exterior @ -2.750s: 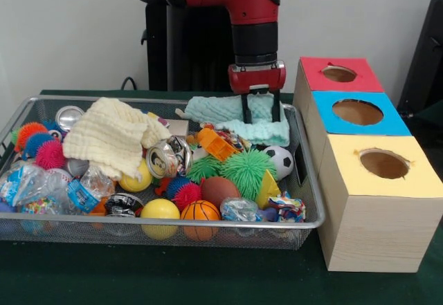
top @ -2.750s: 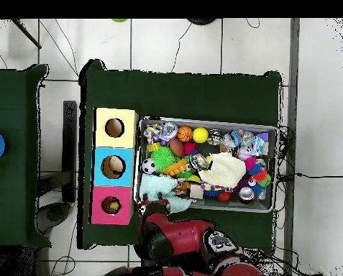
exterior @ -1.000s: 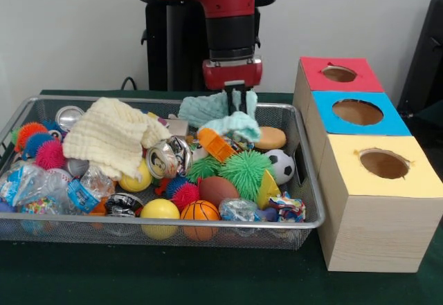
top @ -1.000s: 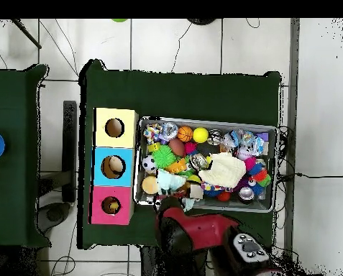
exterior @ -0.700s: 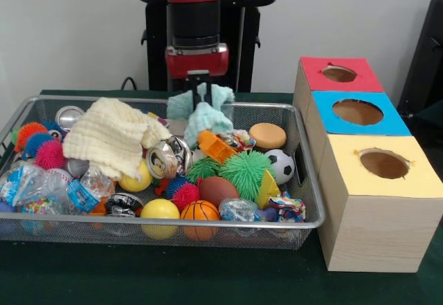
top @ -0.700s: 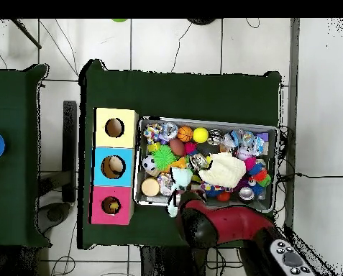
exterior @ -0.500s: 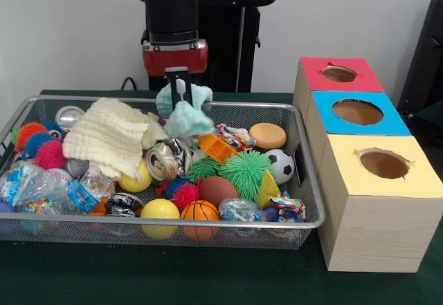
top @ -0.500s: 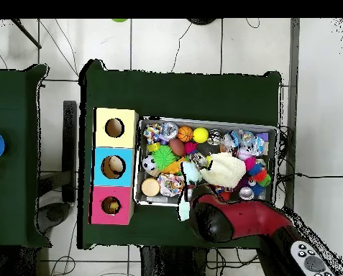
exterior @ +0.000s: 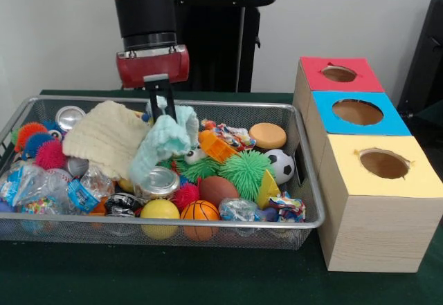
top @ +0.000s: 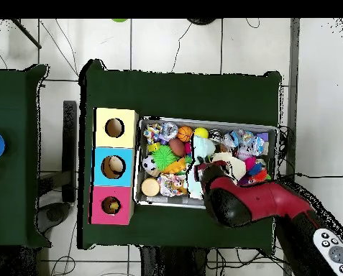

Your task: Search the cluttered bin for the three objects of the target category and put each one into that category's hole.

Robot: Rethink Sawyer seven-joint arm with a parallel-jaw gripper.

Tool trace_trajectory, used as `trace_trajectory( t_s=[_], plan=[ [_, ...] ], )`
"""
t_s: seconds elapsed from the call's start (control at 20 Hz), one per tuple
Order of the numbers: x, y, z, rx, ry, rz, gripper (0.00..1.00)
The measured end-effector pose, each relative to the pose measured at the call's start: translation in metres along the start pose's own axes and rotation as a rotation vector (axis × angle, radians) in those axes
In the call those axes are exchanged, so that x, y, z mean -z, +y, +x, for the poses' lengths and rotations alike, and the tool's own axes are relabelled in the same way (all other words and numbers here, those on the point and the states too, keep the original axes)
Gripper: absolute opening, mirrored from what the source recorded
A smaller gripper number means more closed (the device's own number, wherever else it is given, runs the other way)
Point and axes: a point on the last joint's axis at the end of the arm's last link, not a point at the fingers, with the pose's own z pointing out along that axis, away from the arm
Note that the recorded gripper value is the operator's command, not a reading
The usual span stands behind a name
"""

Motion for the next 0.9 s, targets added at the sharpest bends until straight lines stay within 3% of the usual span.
trace_trajectory(
  t_s=[0.15, 0.3, 0.9],
  plan=[
    [-0.005, -0.010, -0.016, 0.031, -0.023, -0.007, 0.00],
    [-0.010, -0.024, -0.032, 0.077, -0.013, -0.010, 0.00],
    [-0.009, -0.032, -0.023, 0.197, 0.015, 0.040, 0.00]
  ],
)
